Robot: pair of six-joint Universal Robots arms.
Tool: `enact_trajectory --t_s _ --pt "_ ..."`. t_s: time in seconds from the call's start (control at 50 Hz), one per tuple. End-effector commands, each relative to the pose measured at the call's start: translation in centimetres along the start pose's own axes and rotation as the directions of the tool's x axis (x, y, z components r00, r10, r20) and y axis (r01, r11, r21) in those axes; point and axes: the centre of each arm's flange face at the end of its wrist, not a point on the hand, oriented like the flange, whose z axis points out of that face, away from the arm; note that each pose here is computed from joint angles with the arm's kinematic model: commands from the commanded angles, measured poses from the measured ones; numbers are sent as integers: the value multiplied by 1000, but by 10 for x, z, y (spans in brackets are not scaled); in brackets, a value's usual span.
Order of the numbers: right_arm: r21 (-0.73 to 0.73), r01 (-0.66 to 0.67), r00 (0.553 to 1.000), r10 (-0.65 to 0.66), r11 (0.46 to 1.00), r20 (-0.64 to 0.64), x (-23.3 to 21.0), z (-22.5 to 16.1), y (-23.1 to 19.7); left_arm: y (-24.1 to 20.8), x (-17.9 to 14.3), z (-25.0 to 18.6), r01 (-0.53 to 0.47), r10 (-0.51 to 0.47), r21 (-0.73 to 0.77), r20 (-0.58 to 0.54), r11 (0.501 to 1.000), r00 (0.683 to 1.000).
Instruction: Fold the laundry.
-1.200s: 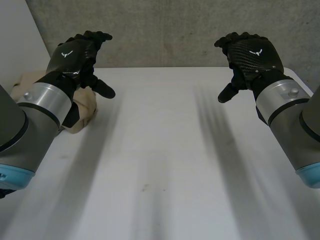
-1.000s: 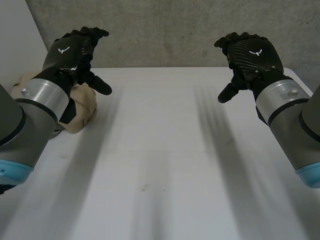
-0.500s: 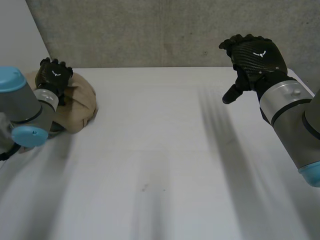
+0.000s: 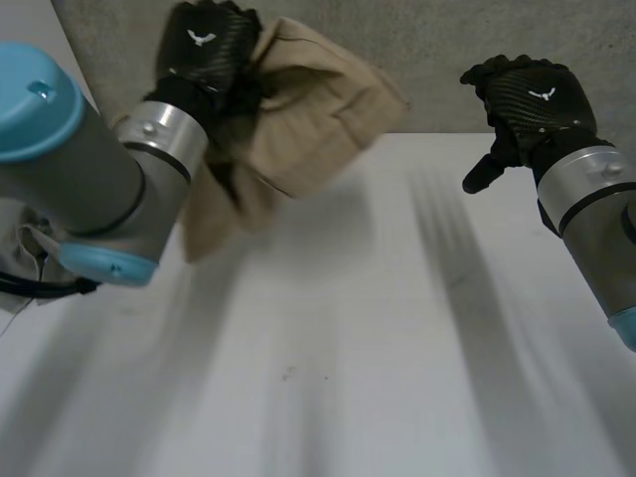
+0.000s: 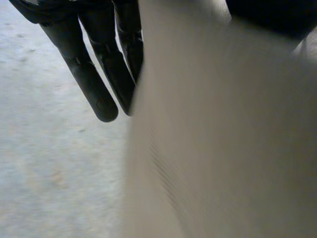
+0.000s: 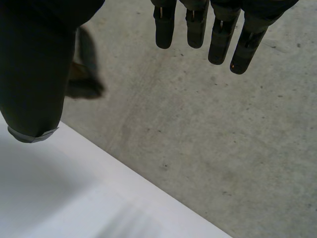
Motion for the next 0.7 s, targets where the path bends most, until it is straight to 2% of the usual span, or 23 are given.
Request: enact_trajectory --t_s 0.02,0.06,0.14,0.24,0.36,0.42,0.52,0.6,0.7 --pt "0 1 1000 -1 1000 -15 6 2 -2 53 54 -37 5 -38 -218 -149 976 988" --pt "2 1 1000 -1 1000 -13 6 2 -4 67 71 -53 -17 -43 -288 -201 957 979" --pt "-13 29 1000 -29 999 2 4 2 -4 75 74 -70 -21 -63 -371 -214 928 975" --pt "-47 105 994 -104 993 26 3 -1 -5 59 63 -86 -23 -69 -417 -206 909 976" --pt "-119 134 990 -128 984 54 0 -8 -4 46 48 -104 37 -118 -444 -156 895 981" --pt "-189 104 993 -91 977 77 -3 -15 4 48 32 -109 79 -140 -462 -100 883 985" --pt "-312 -64 995 84 948 52 -5 -26 27 61 10 -104 126 -153 -479 -18 869 988" --pt "-376 -164 982 187 912 24 -8 -33 45 80 10 -101 139 -168 -515 -9 846 986" --pt "-462 -226 966 258 857 6 -14 -37 73 118 19 -90 136 -174 -558 -16 818 985"
